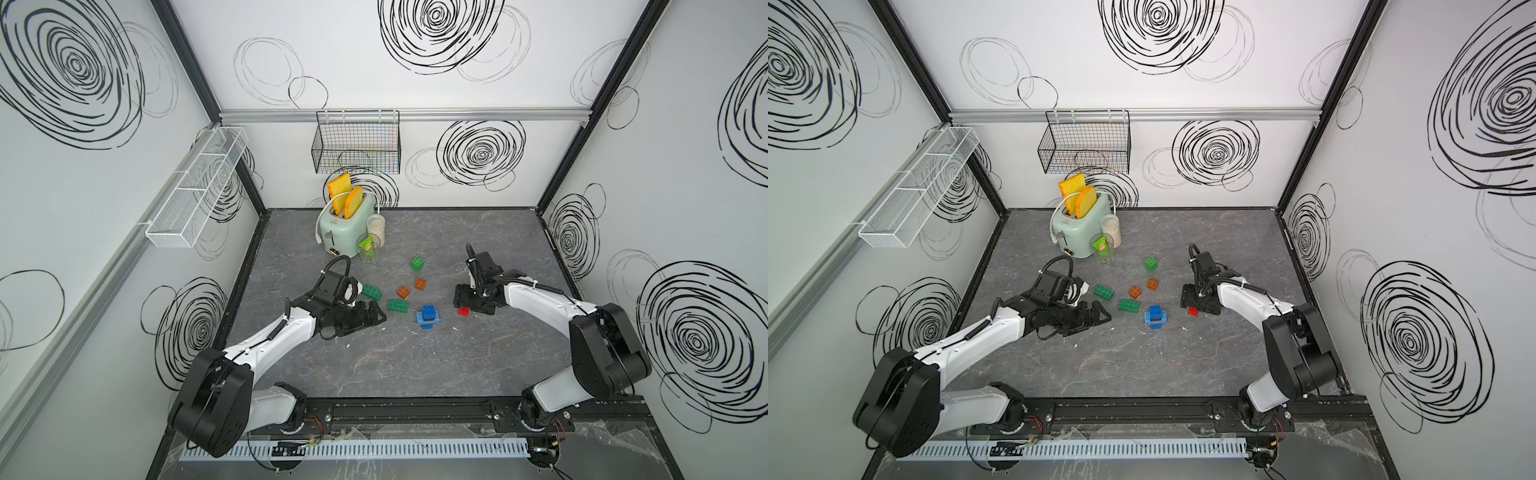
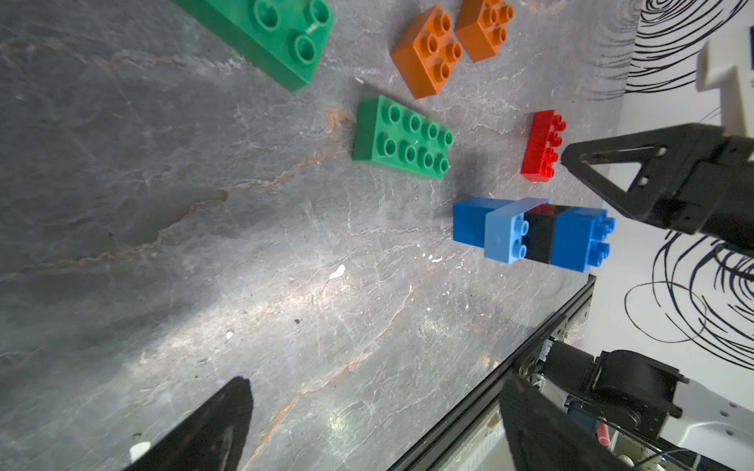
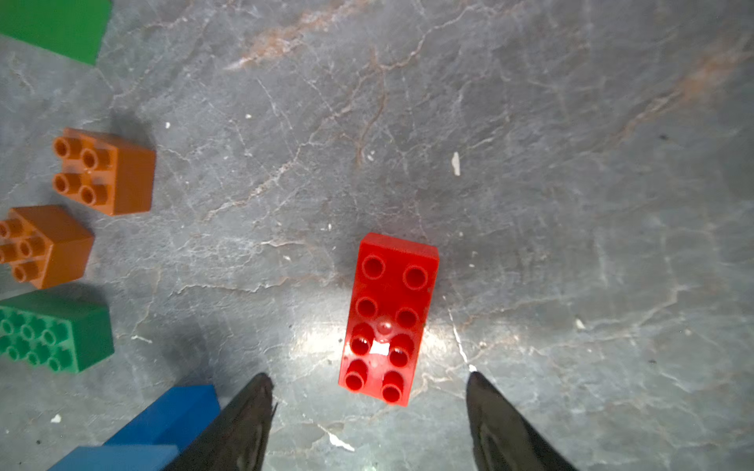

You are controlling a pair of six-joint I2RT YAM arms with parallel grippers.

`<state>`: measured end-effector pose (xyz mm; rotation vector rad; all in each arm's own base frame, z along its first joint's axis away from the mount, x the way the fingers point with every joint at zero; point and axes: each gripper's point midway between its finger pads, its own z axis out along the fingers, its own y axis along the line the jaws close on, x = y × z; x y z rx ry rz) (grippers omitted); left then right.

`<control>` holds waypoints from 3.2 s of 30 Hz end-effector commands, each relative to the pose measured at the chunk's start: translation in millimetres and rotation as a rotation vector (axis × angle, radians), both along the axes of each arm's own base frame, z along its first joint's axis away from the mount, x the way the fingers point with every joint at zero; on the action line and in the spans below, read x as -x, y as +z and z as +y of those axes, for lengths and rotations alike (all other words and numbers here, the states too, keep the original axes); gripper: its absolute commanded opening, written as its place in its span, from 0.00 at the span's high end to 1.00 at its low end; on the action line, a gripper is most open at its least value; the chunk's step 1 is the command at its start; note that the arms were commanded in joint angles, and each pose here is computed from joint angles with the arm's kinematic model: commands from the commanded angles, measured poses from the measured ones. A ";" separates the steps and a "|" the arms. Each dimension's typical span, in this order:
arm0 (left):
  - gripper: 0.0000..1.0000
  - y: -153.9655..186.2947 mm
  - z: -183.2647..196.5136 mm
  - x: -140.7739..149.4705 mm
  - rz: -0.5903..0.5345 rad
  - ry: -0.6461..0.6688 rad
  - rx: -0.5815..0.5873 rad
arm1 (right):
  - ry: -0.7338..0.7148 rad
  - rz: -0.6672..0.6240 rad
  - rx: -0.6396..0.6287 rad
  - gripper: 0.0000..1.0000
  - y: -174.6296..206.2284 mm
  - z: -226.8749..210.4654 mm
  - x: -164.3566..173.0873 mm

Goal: Assemble the letter f with lego
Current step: Place the lego brick at the center of the board, then adjust the lego brick at the center of the board, then pick up the lego brick from the center of the board.

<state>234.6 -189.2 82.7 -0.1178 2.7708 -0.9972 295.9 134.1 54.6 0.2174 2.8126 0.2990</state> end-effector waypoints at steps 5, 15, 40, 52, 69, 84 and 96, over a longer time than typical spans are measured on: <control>0.01 -1.5 0.8 2.5 -0.002 0.007 0.004 | 0.040 0.058 -0.065 0.13 -9.5 5.8 20.7; 0.01 -3.5 2.6 1.7 0.003 0.019 -0.005 | 0.066 0.084 -0.128 0.09 -27.6 15.8 21.7; 0.01 -15.3 10.4 -6.2 0.027 0.061 -0.015 | 0.148 0.023 -0.191 0.11 6.2 57.2 -14.9; 0.02 -16.4 16.9 -12.3 0.009 0.085 -0.009 | 0.099 -0.066 -0.119 0.01 21.0 24.6 -36.4; 0.02 -27.7 22.7 -20.5 0.055 0.110 -0.007 | 0.179 -0.033 0.020 0.01 -24.7 26.7 -51.9; 0.03 -27.2 20.0 -22.1 0.066 0.099 0.004 | 0.214 -0.035 0.132 0.15 -36.7 25.2 -50.6; 0.02 -10.7 3.4 -8.1 0.079 0.035 0.140 | 0.227 -0.046 0.162 0.29 -32.1 25.0 -45.8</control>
